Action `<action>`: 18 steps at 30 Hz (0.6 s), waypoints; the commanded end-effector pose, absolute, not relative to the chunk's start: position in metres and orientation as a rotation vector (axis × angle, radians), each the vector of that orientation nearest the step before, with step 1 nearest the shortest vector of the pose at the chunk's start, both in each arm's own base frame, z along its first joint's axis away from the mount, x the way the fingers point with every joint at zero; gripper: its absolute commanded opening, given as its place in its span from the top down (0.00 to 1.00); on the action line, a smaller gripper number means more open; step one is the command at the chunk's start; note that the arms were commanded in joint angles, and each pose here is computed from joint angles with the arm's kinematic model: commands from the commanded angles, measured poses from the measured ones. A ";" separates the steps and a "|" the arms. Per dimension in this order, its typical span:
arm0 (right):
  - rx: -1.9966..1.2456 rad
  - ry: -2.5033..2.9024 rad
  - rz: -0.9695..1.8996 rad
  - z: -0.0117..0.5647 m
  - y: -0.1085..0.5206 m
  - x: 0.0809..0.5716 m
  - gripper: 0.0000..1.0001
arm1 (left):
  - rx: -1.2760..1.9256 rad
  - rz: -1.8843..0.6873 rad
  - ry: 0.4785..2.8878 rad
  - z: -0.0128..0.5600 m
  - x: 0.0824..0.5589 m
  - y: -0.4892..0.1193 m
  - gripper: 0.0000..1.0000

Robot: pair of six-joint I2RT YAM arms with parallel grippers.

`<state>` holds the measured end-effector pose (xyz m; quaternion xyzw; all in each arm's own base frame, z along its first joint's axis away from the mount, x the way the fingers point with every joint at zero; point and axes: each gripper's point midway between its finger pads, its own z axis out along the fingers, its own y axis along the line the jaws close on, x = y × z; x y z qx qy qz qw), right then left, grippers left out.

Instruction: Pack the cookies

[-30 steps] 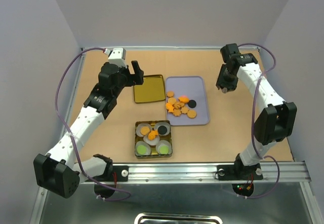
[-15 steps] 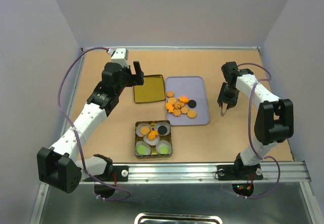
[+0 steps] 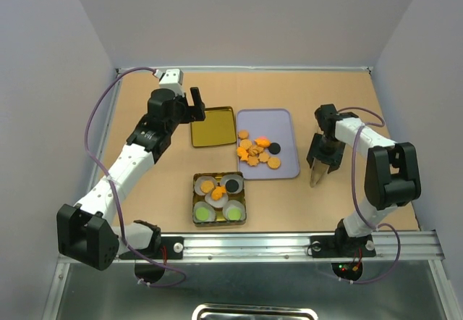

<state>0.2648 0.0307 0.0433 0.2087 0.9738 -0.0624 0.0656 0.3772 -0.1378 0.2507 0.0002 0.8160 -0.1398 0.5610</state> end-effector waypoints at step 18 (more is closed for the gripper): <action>0.505 2.617 -0.177 0.155 0.031 0.320 0.30 | -0.191 -0.175 2.004 0.228 0.387 -0.094 0.01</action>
